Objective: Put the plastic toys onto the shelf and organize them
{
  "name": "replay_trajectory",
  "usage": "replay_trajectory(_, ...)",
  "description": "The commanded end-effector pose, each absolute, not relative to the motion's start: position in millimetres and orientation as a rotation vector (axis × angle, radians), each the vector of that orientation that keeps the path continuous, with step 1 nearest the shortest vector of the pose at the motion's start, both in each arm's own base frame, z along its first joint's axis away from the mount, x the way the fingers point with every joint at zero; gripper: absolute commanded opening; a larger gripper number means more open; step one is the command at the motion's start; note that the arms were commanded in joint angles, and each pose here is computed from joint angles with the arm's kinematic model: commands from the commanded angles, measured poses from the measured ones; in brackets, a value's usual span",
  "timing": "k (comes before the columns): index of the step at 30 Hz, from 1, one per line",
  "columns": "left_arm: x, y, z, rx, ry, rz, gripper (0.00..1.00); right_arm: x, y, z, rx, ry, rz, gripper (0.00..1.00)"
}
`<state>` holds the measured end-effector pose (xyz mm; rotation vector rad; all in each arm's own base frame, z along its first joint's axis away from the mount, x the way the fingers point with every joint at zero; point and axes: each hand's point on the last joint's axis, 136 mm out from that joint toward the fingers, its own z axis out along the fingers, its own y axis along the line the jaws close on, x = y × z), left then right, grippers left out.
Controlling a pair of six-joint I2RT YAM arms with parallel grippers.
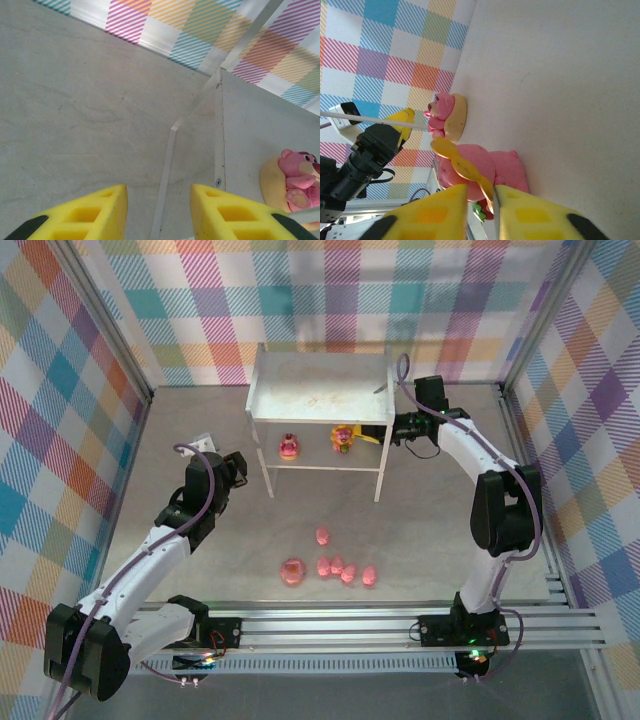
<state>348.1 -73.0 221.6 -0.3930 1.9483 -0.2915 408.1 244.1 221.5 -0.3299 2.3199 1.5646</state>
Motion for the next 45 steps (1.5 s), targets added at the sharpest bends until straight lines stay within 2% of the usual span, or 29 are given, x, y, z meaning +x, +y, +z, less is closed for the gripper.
replay_trajectory(1, 352, -70, 230, -0.404, 1.914, -0.307, 0.38, 397, 245, 235, -0.386, 2.283, 1.569, 0.33)
replay_trajectory(6, 351, -70, 230, -0.403, 1.912, -0.307, 0.38, 404, 243, 234, -0.371, 2.279, 1.546, 0.49)
replay_trajectory(15, 351, -70, 229, -0.404, 1.913, -0.304, 0.38, 416, 248, 243, -0.367, 2.218, 1.582, 0.56)
replay_trajectory(30, 352, -70, 234, -0.399, 1.908, -0.305, 0.38, 430, 263, 239, -0.388, 2.214, 1.588, 0.59)
replay_trajectory(45, 353, -70, 233, -0.397, 1.909, -0.297, 0.38, 426, 283, 231, -0.443, 2.245, 1.609, 0.60)
